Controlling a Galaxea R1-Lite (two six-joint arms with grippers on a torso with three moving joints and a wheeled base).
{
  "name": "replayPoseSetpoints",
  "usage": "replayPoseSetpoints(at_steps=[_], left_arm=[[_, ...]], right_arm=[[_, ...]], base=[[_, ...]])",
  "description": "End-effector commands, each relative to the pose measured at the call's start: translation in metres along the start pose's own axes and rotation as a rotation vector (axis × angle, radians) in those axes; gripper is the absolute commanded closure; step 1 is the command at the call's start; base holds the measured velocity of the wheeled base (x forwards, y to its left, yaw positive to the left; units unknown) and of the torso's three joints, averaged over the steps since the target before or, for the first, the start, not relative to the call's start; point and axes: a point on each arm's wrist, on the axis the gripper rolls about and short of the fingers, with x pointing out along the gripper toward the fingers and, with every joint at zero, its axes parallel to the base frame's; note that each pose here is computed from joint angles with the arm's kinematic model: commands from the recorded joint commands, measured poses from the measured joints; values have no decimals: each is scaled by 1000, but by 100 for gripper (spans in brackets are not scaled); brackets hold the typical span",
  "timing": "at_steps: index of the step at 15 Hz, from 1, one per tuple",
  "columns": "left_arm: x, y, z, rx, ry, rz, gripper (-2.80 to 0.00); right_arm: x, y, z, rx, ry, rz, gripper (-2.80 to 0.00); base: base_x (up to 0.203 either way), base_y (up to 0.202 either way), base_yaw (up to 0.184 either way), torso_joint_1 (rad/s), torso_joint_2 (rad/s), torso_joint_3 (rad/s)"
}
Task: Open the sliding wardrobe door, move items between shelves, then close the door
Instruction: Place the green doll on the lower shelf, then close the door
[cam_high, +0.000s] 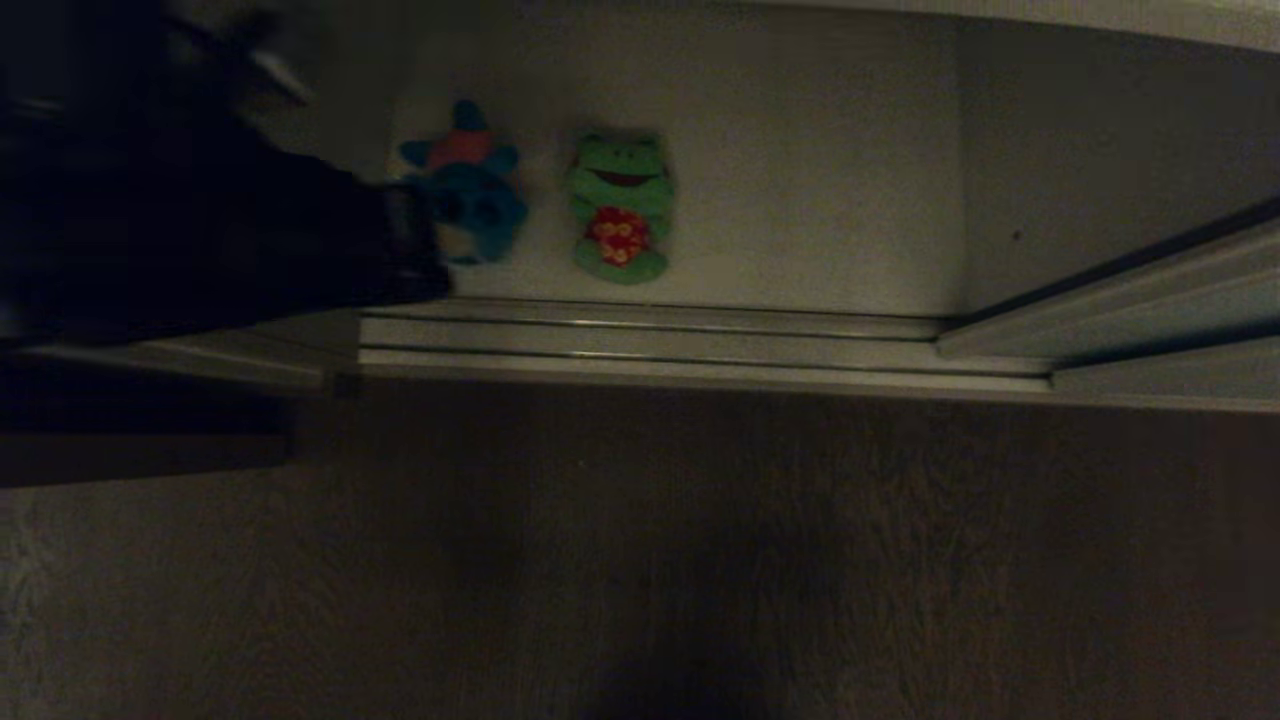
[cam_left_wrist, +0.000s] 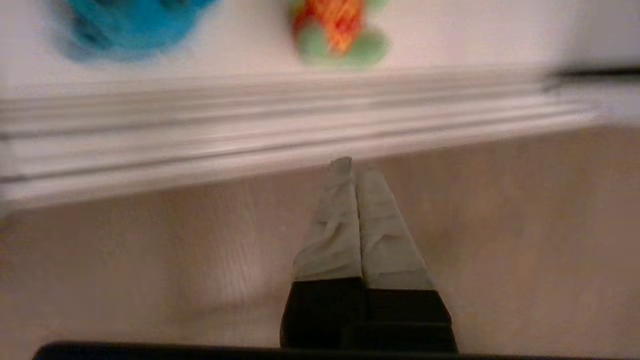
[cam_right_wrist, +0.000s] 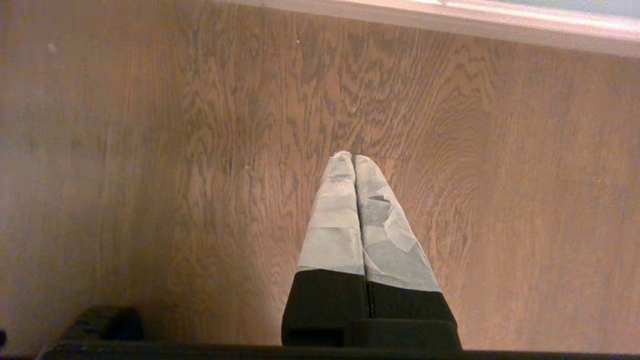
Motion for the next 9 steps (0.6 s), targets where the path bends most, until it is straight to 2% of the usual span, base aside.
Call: replayPoseSetpoints(at_steps=[1,3,5,7,9], left_arm=[[-98,6,-11,12,-8,43,0],[-145,14,-47,33,58,130,0],[-169,18,-82,38,126,193,0],[-176,19,-109,35,192,198,0],[-186,18,-131,25,222,190,0]], right_arm=[[0,0,0,0,-2,0,0],[0,0,0,0,-5,0,0],[0,0,0,0,-4,1,0],[0,0,0,0,-5,0,0],[0,0,0,0,-3,0,0]], base=[[0,0,0,0,0,0],[0,0,0,0,0,0],[0,0,0,0,0,0],[0,0,0,0,0,0],[0,0,0,0,0,0]])
